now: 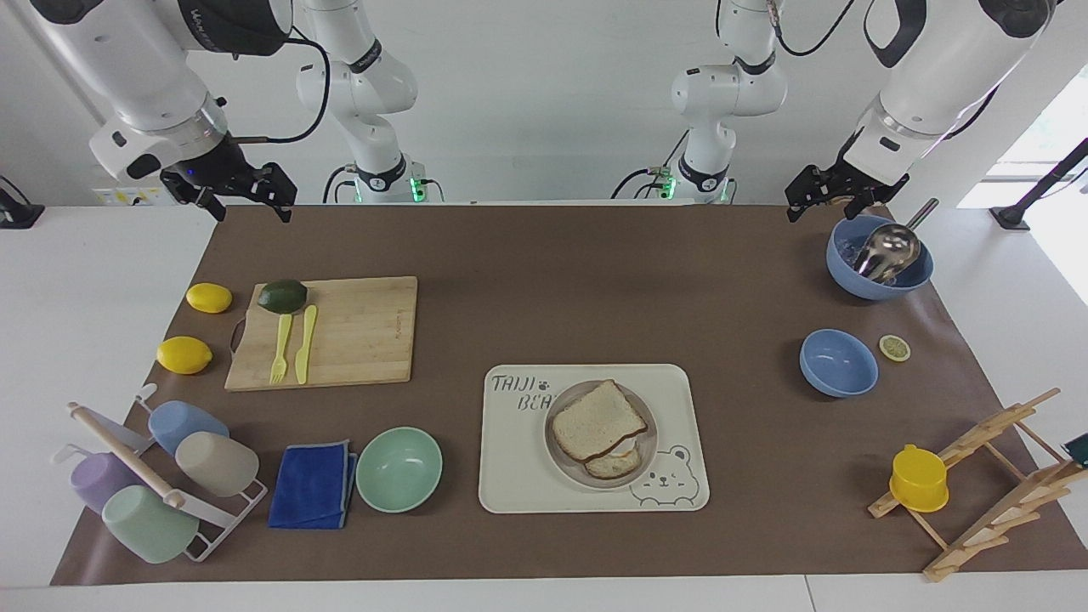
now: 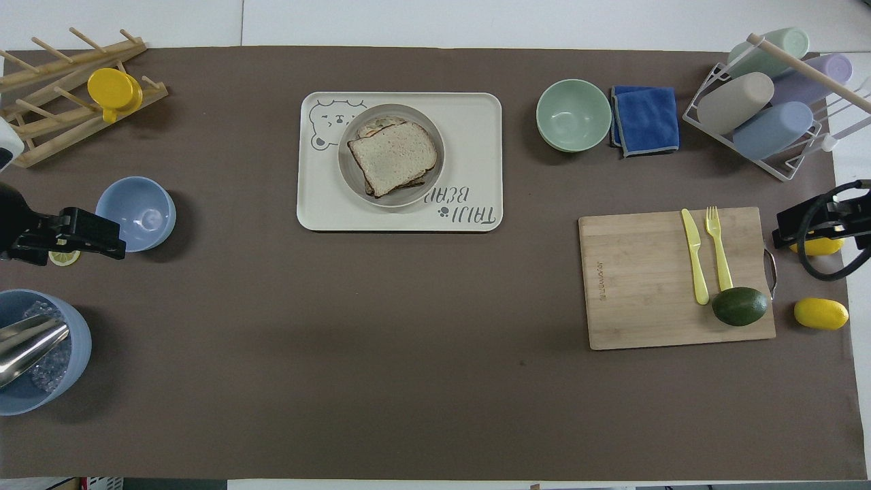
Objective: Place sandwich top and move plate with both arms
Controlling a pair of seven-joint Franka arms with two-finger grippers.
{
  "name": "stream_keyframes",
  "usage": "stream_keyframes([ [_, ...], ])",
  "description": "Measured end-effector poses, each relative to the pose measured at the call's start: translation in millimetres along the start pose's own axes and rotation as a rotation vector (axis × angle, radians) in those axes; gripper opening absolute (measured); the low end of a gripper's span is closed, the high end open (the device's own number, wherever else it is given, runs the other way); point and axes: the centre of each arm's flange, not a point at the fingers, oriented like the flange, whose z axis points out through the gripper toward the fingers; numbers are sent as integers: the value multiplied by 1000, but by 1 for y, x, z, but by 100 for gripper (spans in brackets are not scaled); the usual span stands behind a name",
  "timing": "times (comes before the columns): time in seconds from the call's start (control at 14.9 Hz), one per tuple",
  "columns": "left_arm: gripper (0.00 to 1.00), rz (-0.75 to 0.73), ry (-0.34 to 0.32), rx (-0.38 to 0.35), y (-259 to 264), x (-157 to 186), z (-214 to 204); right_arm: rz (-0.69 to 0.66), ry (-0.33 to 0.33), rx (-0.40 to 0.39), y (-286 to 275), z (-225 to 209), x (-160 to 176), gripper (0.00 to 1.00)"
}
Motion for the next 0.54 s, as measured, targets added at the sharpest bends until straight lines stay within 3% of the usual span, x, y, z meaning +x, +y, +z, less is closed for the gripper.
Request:
stream_keyframes([
  [0.54,100,-2,2,-1,-1,0,0,0,0,0,0,0,0,100],
])
